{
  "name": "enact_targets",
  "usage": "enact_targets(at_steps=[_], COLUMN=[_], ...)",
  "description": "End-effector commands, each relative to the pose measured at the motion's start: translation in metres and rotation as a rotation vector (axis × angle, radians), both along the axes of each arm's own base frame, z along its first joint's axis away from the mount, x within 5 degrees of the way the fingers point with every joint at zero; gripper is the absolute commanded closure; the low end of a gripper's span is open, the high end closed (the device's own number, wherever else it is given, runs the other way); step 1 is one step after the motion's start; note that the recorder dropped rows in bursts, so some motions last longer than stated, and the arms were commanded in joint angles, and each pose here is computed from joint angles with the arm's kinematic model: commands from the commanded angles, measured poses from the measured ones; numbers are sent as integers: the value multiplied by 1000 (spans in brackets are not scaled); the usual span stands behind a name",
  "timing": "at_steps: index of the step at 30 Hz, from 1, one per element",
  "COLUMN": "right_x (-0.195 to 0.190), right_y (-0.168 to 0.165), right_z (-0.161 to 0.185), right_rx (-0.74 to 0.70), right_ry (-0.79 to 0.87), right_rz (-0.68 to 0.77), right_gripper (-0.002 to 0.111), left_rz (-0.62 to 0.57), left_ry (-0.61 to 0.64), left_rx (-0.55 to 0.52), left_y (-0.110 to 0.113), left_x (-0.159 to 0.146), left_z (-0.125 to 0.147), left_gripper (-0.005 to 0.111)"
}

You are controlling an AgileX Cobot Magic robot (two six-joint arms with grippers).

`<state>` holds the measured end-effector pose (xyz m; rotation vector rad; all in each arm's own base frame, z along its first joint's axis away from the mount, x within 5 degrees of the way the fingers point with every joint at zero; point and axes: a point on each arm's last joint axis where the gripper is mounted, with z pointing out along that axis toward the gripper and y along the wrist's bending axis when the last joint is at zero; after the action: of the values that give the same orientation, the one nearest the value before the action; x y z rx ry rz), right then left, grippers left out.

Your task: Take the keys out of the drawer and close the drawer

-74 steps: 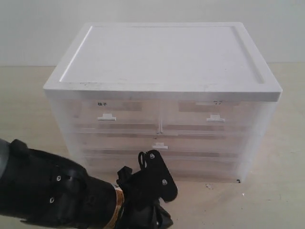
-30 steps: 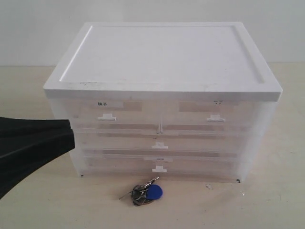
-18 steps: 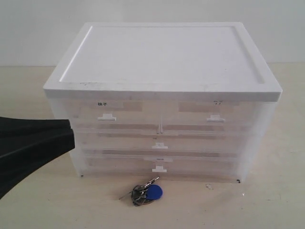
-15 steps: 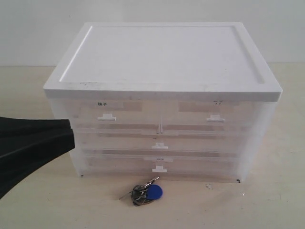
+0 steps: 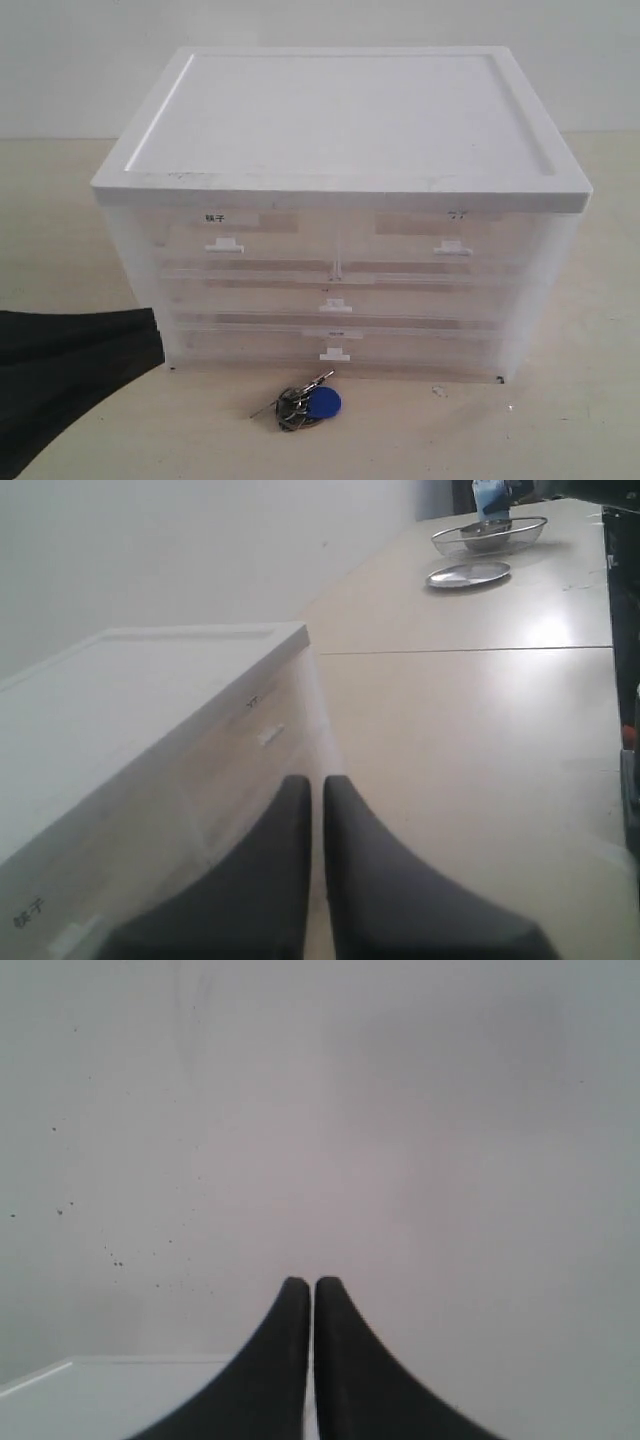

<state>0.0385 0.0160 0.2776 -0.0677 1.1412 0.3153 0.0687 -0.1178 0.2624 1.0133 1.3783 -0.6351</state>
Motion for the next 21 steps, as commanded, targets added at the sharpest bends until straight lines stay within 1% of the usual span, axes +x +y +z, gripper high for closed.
enact_targets(at_steps=[1,4,6,7,8,10,13,15,17,21], right_x=[-1,-1,-1,-1,-1,-1,-1,-1,-1,-1], right_y=[0,0,0,0,0,0,0,0,0,0], right_z=[1,1,1,1,1,1,1,1,1,1], right_rx=[0,0,0,0,0,0,0,0,0,0], right_ry=[-8,-8,-8,-8,-8,-8,-8,-8,-8,-8], right_rz=[0,0,0,0,0,0,0,0,0,0], right_gripper=[108,108,108,108,108,108,108,108,108,108], left_rz=[58,115,158,194,232,302,399,485,581,719], left_ry=[-51,-23,-11,-20,-34,-4,-8,-22,-34,-50], left_rx=[-38,-39,-63,-95,-142,-155,-247,-292,-301,-302], left_y=[9,17,25,32,37,44,56,67,77,92], left_x=[2,5,5,5,6,9,11,12,12,6], left_z=[-17,-33,-45,-51,-49,-49,-42,-39,-38,-39], left_gripper=[102,102,102,102,102,102,102,102,102,102])
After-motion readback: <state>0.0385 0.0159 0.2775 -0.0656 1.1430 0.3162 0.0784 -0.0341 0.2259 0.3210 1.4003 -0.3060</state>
